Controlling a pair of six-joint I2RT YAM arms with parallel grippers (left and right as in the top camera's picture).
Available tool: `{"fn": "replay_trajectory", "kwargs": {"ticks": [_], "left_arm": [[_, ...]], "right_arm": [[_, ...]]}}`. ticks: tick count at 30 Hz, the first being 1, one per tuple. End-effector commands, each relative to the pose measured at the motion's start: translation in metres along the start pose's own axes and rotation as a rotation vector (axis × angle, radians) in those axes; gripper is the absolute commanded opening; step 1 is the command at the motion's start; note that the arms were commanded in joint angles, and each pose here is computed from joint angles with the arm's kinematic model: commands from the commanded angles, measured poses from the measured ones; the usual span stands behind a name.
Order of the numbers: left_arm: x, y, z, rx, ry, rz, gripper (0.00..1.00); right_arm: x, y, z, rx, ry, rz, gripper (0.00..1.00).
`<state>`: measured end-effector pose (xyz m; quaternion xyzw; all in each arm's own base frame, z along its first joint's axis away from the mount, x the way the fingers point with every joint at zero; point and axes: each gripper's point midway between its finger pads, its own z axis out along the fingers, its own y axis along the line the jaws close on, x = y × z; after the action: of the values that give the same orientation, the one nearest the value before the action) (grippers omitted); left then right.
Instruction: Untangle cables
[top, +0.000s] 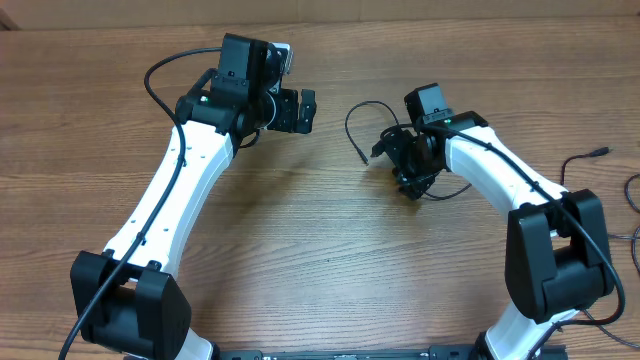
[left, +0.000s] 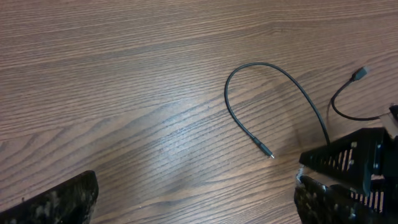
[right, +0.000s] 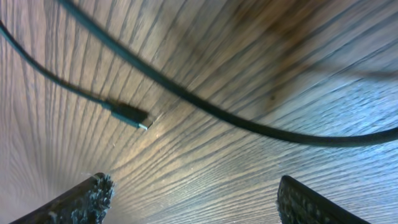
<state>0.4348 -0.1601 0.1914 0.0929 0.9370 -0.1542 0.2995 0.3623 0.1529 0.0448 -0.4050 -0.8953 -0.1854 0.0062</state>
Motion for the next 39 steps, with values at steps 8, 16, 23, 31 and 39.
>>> {"fn": "replay_trajectory", "kwargs": {"ticks": [8, 16, 23, 31, 39], "left_arm": [[-0.01, 0.0, -0.008, -0.006, -0.031, -0.003, 1.0], [-0.01, 0.0, -0.008, -0.006, -0.031, -0.003, 1.0], [-0.01, 0.0, -0.008, -0.006, -0.031, -0.003, 1.0], [-0.01, 0.0, -0.008, -0.006, -0.031, -0.003, 1.0], [-0.01, 0.0, -0.008, -0.006, -0.031, -0.003, 1.0]], "right_arm": [[-0.03, -0.007, -0.018, -0.025, -0.073, 0.289, 0.83], [-0.039, -0.017, -0.019, 0.014, -0.126, 0.319, 0.83], [-0.043, -0.024, -0.02, 0.04, -0.158, 0.329, 0.82], [-0.042, -0.028, -0.02, 0.054, -0.159, 0.382, 0.82], [-0.04, -0.031, -0.02, 0.068, -0.157, 0.384, 0.82]]}}
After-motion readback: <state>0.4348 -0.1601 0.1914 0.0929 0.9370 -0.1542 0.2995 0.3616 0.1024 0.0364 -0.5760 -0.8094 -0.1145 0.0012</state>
